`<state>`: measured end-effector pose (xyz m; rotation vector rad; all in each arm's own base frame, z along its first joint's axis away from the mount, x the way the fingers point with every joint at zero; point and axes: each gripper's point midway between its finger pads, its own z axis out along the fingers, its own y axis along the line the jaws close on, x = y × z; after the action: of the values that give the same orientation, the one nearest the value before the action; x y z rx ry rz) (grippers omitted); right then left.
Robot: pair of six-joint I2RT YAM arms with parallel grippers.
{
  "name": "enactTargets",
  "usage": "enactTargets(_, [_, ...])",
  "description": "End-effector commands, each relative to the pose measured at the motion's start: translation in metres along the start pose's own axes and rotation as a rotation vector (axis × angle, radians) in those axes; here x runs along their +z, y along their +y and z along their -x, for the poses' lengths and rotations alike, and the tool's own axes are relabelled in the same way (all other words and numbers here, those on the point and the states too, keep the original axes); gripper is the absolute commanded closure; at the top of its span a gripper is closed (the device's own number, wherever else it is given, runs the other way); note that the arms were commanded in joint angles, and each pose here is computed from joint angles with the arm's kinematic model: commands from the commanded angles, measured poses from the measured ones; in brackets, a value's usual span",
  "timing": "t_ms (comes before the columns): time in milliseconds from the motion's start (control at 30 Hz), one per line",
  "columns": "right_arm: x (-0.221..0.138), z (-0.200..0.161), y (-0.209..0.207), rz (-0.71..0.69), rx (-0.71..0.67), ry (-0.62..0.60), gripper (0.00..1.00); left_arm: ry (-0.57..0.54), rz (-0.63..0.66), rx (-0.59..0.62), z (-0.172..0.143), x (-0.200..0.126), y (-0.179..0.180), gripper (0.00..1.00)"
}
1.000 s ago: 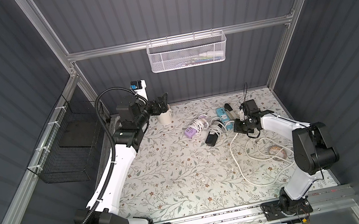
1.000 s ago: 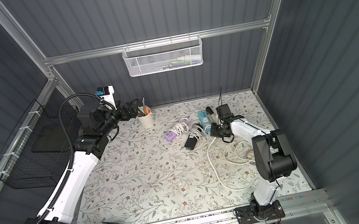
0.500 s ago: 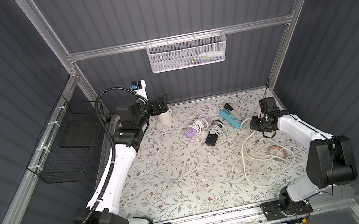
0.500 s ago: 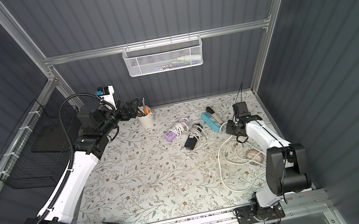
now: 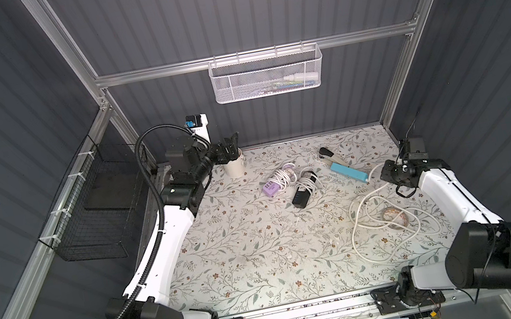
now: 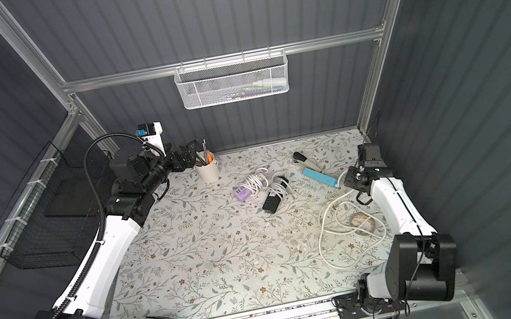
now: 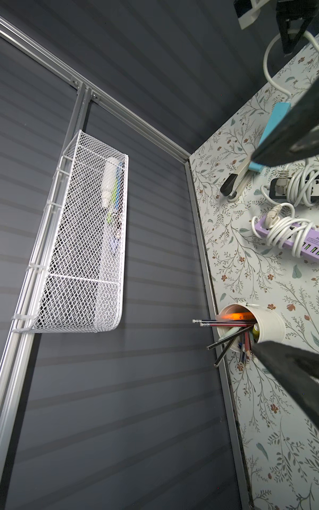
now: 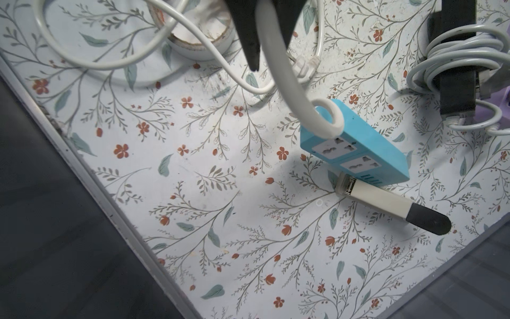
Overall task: Unwrap the cord wrapped around the power strip
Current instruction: Adjust the power cord at the center of the board.
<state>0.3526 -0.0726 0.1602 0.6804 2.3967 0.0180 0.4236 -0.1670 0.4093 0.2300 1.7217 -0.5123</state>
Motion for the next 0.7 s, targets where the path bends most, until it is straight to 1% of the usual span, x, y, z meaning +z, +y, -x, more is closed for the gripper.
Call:
enactTargets(0, [0.001,-0.004,0.009,0.043,-0.011,0.031,1.0,-0.028,-0.006,0.014,0.007,-0.004,-0.002,0.0])
enactTargets(67, [0.009,-0.017,0.022,0.082,-0.032,0.077,1.0,-0.03,-0.006,0.013,0.008,-0.004,-0.002,0.0])
enactTargets(233, [0.027,-0.053,0.065,0.12,-0.15,0.162,1.0,-0.032,-0.01,0.01,0.008,-0.003,-0.002,0.0])
enactTargets(367, [0.035,-0.073,0.091,0.14,-0.208,0.204,1.0,-0.034,-0.008,0.011,0.009,-0.004,-0.002,0.0])
enactTargets(400, [0.038,-0.076,0.095,0.142,-0.215,0.213,0.97,-0.033,-0.006,0.013,0.009,-0.005,-0.002,0.0])
enactTargets(467, [0.041,-0.08,0.098,0.159,-0.214,0.232,0.86,-0.037,-0.003,0.016,0.01,-0.005,-0.002,0.0])
enactTargets(533, [0.042,-0.082,0.1,0.169,-0.216,0.236,0.62,-0.034,-0.003,0.016,0.009,-0.005,-0.002,0.0])
enactTargets(633, [0.038,-0.079,0.103,0.186,-0.227,0.222,0.35,-0.03,-0.003,0.015,0.008,-0.004,-0.001,0.0])
enactTargets(667, [0.035,-0.077,0.105,0.194,-0.232,0.212,0.29,-0.031,-0.004,0.015,0.008,-0.004,-0.002,0.0])
